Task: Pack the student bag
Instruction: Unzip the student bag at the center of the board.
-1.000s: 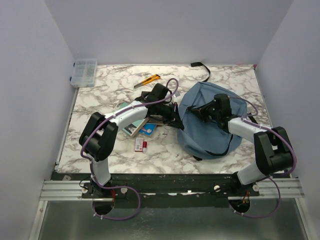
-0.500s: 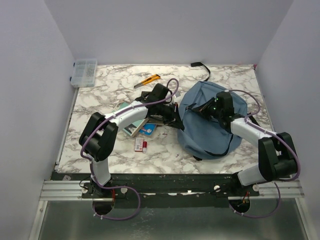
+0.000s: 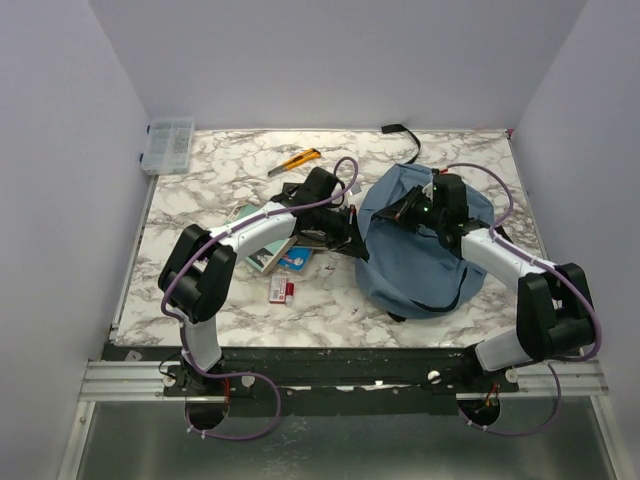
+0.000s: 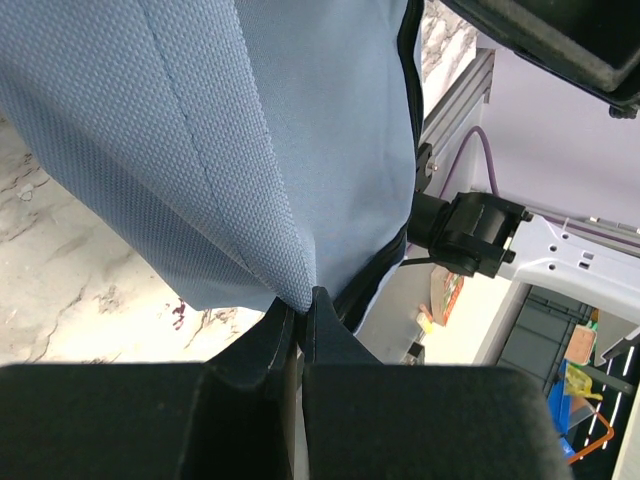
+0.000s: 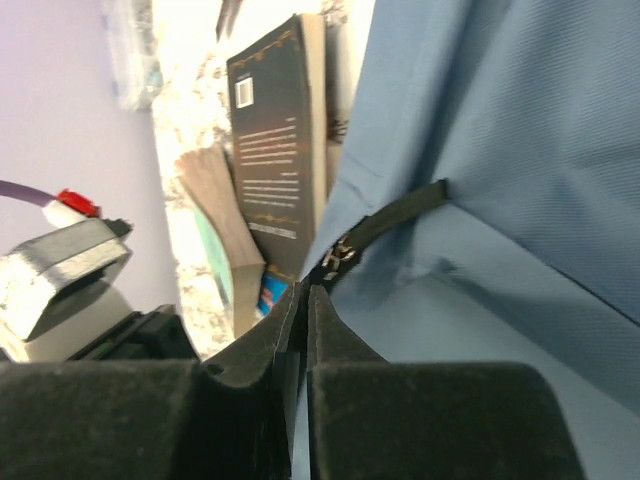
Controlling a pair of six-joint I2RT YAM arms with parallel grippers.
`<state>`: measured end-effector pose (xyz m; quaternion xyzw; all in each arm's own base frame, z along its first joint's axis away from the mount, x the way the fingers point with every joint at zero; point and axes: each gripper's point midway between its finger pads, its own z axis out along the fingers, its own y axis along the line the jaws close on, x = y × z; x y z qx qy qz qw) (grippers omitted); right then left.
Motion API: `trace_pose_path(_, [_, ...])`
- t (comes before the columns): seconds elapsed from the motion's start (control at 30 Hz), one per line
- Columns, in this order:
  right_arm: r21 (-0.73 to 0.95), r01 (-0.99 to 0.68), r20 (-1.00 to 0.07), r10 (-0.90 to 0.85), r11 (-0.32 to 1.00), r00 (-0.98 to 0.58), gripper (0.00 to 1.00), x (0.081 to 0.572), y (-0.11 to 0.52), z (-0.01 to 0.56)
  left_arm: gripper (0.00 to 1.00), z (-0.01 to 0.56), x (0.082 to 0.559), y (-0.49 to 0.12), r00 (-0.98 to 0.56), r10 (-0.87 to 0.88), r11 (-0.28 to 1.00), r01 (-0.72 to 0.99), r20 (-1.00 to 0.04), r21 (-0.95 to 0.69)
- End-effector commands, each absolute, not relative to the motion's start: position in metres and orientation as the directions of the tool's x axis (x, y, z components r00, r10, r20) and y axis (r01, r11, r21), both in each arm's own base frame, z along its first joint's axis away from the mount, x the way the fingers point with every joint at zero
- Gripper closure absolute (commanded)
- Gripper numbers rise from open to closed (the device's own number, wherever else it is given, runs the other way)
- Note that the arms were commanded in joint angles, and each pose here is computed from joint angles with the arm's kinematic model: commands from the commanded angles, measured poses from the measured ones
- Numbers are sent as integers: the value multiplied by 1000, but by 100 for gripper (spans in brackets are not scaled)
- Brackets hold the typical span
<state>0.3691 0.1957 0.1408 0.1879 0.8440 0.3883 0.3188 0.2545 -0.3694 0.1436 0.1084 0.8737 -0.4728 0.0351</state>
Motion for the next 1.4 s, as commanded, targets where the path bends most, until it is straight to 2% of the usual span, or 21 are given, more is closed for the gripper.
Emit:
trace_pose_path(0.0, [854,30,-331,586,520,-740,99,370,212,151,100,163,248,-373,-960,178,479,275,-214,-834])
trace_pose_path(0.17, [855,15,-347,594,518,-725,99,373,212,154,100,164,246,-375,-960,183,475,277,-214,-835])
trace_pose_path(0.3, [789,-69,-463,517,610,-720,99,373,206,151,98,167,247,-375,-957,182,472,288,-227,-833])
trace_pose_path(0.47, [695,-172,-556,371,698,-744,99,357,200,133,48,173,254,-370,-944,155,493,329,-291,-806])
trace_pose_path(0.6, [698,-231,-584,351,678,-732,99,345,202,139,26,182,270,-358,-927,99,517,358,-361,-777])
trace_pose_path(0.7, [692,-255,-597,337,676,-728,99,341,202,144,20,186,290,-344,-924,3,542,322,-381,-776])
trace_pose_path(0.83, [679,-270,-606,314,683,-731,99,337,201,143,19,176,327,-329,-937,-170,602,146,-305,-785])
trace_pose_path(0.9, [672,-274,-612,307,688,-729,99,336,200,142,19,170,342,-334,-944,-203,608,87,-260,-789])
trace_pose_path(1.0, [665,-283,-614,291,691,-734,99,335,200,143,22,167,362,-352,-956,-177,599,83,-233,-796])
trace_pose_path(1.17, [656,-303,-624,270,692,-734,100,333,201,147,25,155,386,-367,-958,-127,626,123,-256,-770])
trace_pose_path(1.37, [662,-320,-624,262,678,-736,99,330,204,147,40,141,384,-384,-963,-79,637,150,-258,-756])
